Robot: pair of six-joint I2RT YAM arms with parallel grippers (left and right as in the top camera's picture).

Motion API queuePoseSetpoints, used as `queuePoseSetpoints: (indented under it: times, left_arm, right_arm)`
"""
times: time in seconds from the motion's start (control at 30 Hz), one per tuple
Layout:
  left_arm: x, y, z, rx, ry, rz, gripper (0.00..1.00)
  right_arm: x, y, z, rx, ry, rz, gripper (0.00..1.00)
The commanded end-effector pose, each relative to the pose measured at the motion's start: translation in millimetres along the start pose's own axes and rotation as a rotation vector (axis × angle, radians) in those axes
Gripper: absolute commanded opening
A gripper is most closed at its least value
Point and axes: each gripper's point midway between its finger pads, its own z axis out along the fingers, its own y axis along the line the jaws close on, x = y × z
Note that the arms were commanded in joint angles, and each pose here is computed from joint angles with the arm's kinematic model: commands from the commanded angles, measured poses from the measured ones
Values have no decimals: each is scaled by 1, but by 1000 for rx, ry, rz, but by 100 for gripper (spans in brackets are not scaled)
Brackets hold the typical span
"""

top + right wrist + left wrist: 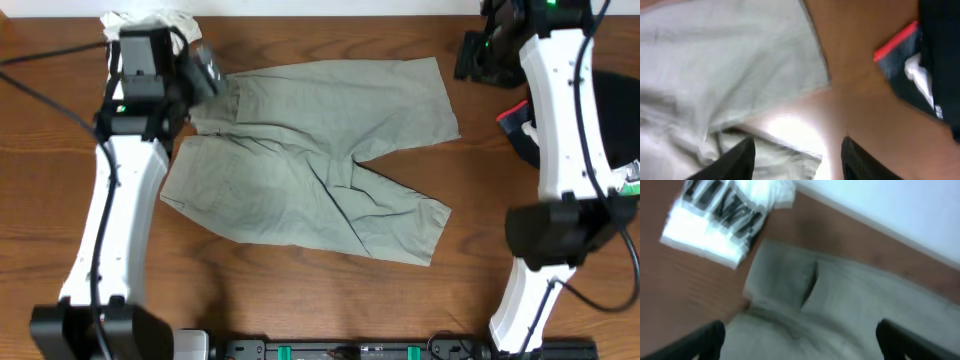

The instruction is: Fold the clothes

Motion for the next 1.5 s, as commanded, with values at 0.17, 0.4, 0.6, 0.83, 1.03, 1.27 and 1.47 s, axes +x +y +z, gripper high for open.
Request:
queuePoseSetpoints:
  times: [0.17,0.4,0.6,0.83,1.03,1.27,1.47]
  left_arm:
    - [69,46,-7,-165,269,-103,98]
    - [90,97,-18,-278,382,-204,98]
    - [108,113,-27,-275,481,-290,98]
    - [147,114,-9,-235,565,-324,98]
    - [185,117,10,-194,615,-338,98]
    - [183,126,28,-170,549,-306,98]
    - [189,138,39,-175,519,-332,98]
  right_arm:
    - [73,54,-23,-49,147,-167,58]
    - [121,70,-22,28,201,-207,57]
    - [168,56,-44,116,161,-191,63]
    - [233,42,-25,158,205,-159,72]
    - [291,56,19,82,337,-219,73]
    - [321,50,43,137,376,-181,73]
    - [338,45,52,190,365,-122,74]
